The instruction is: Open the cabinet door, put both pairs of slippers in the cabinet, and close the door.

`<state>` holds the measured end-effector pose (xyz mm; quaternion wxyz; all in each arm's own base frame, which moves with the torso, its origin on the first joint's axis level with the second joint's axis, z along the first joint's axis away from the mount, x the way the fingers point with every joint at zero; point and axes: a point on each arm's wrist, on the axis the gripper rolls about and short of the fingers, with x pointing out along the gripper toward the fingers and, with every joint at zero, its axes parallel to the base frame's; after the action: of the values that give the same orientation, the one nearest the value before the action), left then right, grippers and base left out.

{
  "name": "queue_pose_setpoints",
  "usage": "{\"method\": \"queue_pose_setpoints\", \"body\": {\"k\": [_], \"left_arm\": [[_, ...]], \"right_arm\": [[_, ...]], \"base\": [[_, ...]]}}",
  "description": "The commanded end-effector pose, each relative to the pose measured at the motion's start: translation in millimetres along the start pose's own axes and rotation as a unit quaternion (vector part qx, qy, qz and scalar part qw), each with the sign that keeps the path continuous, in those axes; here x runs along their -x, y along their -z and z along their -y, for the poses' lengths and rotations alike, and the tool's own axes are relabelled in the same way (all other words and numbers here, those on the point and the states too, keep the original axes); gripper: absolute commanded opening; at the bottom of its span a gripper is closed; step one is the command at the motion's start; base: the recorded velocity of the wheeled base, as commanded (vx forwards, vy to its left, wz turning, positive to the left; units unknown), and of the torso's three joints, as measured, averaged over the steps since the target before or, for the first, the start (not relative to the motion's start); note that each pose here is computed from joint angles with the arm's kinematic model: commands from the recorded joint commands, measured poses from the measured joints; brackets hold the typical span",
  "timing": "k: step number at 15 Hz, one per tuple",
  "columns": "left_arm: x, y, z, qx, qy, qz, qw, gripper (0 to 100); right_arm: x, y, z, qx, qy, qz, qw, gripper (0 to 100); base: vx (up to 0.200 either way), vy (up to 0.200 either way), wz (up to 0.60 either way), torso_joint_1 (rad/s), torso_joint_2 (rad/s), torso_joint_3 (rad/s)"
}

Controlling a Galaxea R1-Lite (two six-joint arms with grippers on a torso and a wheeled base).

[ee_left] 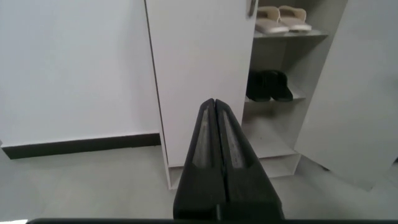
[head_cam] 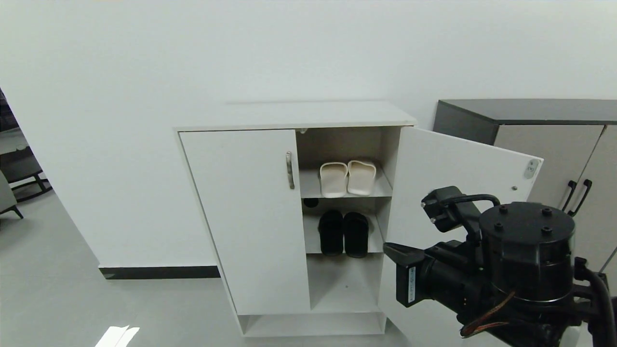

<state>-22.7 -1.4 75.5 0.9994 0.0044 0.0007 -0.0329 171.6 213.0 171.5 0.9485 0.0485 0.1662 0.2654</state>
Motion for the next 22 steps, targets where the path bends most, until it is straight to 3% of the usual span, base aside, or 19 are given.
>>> {"method": "queue_pose_setpoints", "body": {"k": [1,18,21,22], "left_arm": [[-0.1,0.0,0.0,0.000,0.000,-0.001,1.0000,0],[-0.1,0.0,0.0,0.000,0.000,-0.001,1.0000,0],[-0.1,0.0,0.1,-0.024,0.002,-0.001,0.9997,0],[-0.1,0.0,0.0,-0.020,-0.001,-0.001,0.9998,0]], "right_arm": [[-0.6,0.6,-0.5,0.001,-0.001,-0.001,1.000,0],[-0.3,3.6,4.2,0.001,-0.002,-0.009,1.000,0],[-0.9,5.1,4.4,0.002,-0.003,-0.012,1.000,0],[-0.9,7.1,4.9,0.003,-0.003,-0.016,1.000,0]], "base": [[0.000,0.000,0.00,0.198,-0.47,-0.290],[0.000,0.000,0.00,0.218,-0.50,-0.287],[0.000,0.000,0.00,0.269,-0.56,-0.300],[0.000,0.000,0.00,0.276,-0.57,-0.305]]}}
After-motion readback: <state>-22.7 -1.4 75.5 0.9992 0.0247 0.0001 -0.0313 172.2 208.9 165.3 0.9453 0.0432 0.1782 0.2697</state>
